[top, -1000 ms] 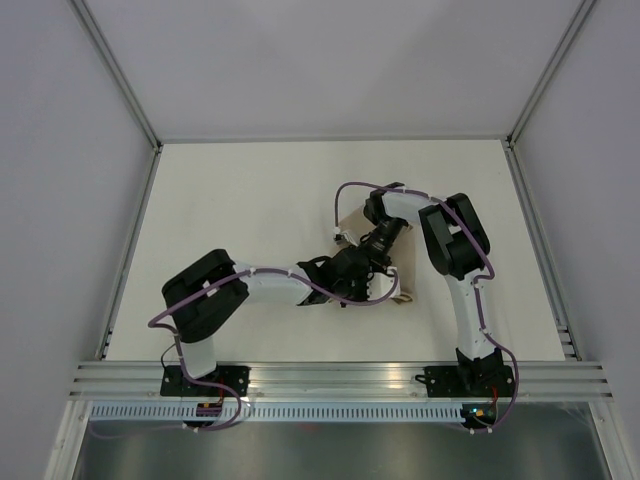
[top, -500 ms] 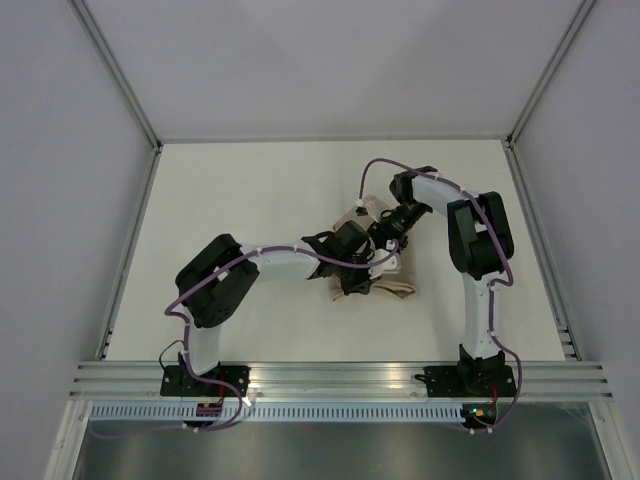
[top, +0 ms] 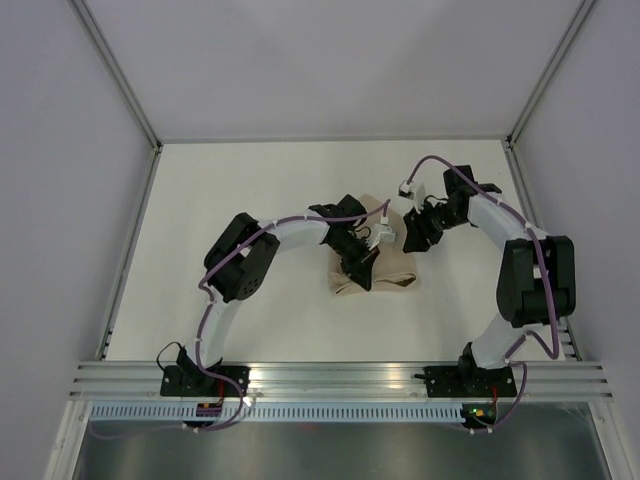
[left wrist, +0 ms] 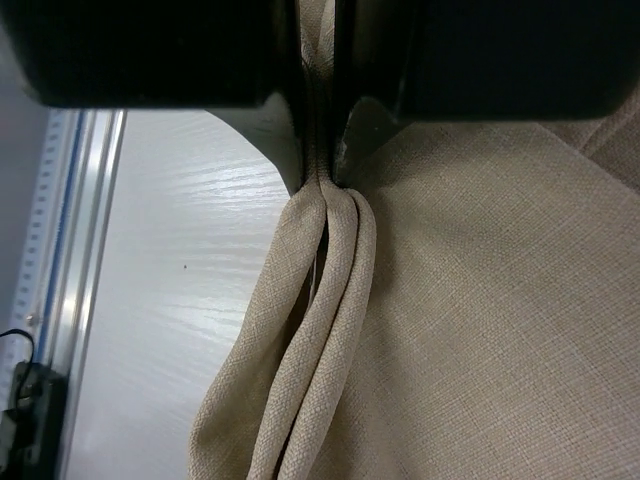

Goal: Fold the napkin, place the utensils inside, and roll it up
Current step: Roll the napkin with the utensil

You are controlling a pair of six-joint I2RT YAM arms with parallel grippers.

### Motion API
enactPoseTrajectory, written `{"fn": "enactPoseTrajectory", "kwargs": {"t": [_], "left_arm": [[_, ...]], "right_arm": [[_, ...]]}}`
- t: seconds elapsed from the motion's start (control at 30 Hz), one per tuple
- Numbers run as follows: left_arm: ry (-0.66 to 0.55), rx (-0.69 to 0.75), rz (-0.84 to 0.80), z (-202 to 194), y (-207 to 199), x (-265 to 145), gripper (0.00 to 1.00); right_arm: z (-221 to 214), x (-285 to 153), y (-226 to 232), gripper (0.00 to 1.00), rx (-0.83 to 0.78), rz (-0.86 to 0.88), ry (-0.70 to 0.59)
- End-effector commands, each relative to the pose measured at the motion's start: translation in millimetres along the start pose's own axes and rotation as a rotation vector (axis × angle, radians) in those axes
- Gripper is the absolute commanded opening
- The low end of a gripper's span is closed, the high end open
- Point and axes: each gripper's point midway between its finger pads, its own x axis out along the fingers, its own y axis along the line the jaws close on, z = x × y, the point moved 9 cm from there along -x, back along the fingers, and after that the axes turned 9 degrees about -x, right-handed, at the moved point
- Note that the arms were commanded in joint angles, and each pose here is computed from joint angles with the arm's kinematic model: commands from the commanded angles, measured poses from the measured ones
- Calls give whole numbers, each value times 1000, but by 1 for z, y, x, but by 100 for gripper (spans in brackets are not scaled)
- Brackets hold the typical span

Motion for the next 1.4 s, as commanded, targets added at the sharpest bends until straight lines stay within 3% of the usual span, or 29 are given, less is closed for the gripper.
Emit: {"fn": "enactPoseTrajectory", "kwargs": {"t": [0.0,0.37,0.6,1.03,1.37], "left_arm": [[102,-205,-72,-19,11,10,2],[129,-364,-143,-19,28,9,2],[154,-414,-161,-22,35,14,2],[168,-447,-170,-21,41,18,2],[175,-453,-181,-21,42,17,2]], "right_arm": [[11,-7,1,51,-197,-155,-112],[-15,5,59,53,-541,-276,-159],[-13,30,103,55,-737,-226,-154],[-22,73,120,62,-927,-218,-34],[-29,92,114,61,-965,-209,41]]}}
